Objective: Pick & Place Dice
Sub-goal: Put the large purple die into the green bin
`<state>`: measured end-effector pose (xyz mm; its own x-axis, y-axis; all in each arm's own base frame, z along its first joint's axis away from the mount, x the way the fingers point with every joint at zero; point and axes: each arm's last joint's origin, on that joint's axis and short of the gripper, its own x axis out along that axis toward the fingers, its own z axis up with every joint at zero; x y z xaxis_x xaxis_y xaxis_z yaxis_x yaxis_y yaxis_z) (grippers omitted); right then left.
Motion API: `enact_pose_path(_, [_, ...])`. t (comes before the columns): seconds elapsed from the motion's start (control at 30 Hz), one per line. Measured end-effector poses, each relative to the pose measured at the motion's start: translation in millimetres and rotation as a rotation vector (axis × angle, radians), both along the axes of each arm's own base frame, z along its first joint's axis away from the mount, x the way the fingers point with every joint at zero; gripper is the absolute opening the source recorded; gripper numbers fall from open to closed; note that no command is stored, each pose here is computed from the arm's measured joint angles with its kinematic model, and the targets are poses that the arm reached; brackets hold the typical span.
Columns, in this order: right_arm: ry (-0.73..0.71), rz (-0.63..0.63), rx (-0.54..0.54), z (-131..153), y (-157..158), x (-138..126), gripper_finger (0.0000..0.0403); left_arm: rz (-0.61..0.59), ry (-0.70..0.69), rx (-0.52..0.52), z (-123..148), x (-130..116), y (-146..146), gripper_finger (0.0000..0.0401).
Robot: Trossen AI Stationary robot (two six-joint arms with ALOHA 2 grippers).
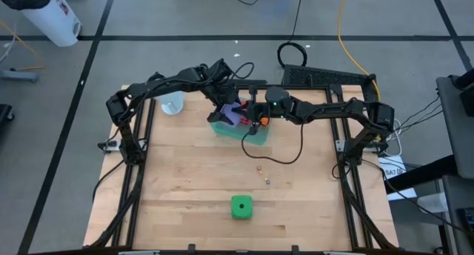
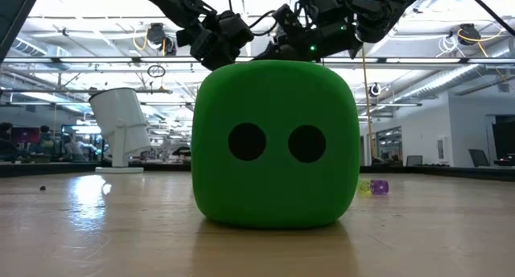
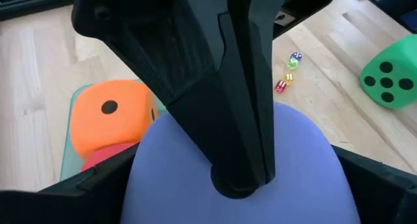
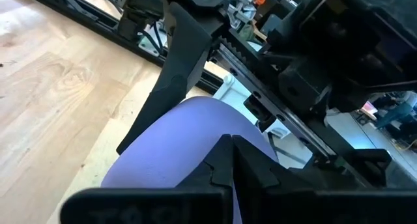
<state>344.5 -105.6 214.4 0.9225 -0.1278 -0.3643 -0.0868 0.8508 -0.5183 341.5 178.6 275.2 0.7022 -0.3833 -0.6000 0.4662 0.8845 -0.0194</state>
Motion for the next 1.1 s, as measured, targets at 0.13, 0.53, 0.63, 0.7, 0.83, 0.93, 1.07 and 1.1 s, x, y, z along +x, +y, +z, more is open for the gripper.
enact_pose_path(0.13, [0.007, -0.014, 0.019, -3.0, -1.1, 0.6, 0.0, 0.016, 0.01, 0.011, -0.4, -1.4, 2.6, 0.0395])
enact_pose_path(0.53, [0.07, -0.032, 0.085, -11.7, -0.9, -2.2, 0.0, 0.102, 0.228, 0.171, -28.8, 8.5, -2.5, 0.0395])
enact_pose_path(0.63, [0.125, 0.008, 0.125, -18.4, 1.8, -4.4, 0.0, 0.086, 0.229, 0.178, -32.0, 11.5, -4.6, 0.0395])
enact_pose_path(0.7, [0.148, 0.016, 0.136, -22.9, 2.9, -5.1, 0.0, 0.065, 0.186, 0.164, -28.0, 13.7, -5.3, 0.0395])
enact_pose_path(0.83, [0.121, -0.031, 0.088, -16.9, 7.0, -2.3, 0.0, 0.064, 0.176, 0.144, -27.6, 14.3, -5.9, 0.0395])
enact_pose_path(0.93, [0.124, -0.07, 0.06, -15.9, 11.0, -1.4, 0.0, 0.09, 0.194, 0.148, -28.3, 12.7, -2.9, 0.0395])
enact_pose_path(1.07, [0.139, -0.131, 0.035, -15.2, 16.3, -0.9, 0.0, 0.116, 0.254, 0.156, -31.0, 9.1, -2.7, 0.0395])
enact_pose_path(1.1, [0.153, -0.15, 0.037, -16.5, 17.5, -1.4, 0.0, 0.133, 0.277, 0.156, -32.3, 8.2, -3.0, 0.0395])
